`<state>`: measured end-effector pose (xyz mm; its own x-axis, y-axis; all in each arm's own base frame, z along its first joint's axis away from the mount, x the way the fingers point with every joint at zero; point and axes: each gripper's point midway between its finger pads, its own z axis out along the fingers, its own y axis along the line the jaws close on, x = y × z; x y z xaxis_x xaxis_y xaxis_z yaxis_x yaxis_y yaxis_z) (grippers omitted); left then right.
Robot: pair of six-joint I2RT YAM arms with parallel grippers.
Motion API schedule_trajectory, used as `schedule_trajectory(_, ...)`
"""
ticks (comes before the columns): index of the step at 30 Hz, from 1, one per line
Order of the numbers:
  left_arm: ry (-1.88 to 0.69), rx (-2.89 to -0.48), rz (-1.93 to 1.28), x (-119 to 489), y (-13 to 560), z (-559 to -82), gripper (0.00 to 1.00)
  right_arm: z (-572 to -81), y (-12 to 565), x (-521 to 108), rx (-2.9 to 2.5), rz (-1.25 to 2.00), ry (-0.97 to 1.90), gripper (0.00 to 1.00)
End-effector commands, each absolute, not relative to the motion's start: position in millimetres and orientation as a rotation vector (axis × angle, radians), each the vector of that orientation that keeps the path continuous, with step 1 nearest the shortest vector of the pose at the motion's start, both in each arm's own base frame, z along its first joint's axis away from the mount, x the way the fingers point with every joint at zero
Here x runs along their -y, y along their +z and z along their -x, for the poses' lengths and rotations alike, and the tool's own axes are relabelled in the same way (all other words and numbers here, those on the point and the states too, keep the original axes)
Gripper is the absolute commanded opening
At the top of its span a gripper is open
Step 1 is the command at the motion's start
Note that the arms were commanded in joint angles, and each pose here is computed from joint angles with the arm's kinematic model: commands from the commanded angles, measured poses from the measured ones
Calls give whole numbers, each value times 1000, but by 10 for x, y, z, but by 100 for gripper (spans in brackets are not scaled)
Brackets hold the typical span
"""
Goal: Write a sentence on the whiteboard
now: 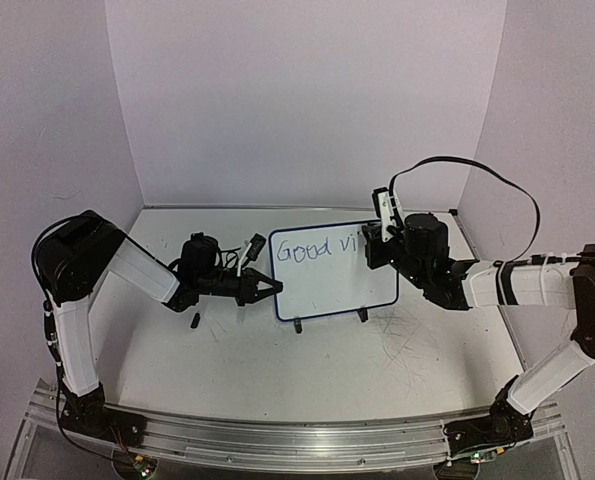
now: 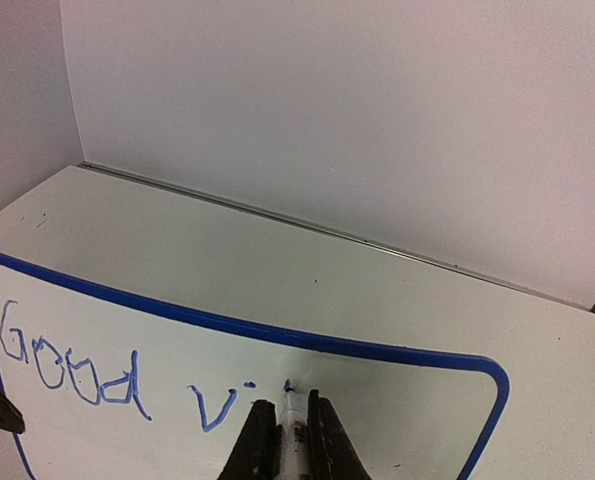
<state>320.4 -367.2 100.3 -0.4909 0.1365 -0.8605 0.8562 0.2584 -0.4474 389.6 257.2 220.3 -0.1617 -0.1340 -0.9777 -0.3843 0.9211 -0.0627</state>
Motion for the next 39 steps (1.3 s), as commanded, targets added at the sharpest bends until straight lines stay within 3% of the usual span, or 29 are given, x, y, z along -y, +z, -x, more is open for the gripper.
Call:
schedule_trajectory(1, -1145, -1820, -866, 3579, 1032, -3404, 0, -3903, 2238, -2497, -1729, 360, 213, 0)
schedule_trajectory(20, -1146, -1818, -869, 3583, 1045, -3394, 0, -3782, 1899, -2479, -1819, 354, 263, 0)
schedule_trajectory(39, -1152, -1820, -873, 3589, 1035, -3388, 0, -3889, 2281, -2506, -1710, 312, 264, 0)
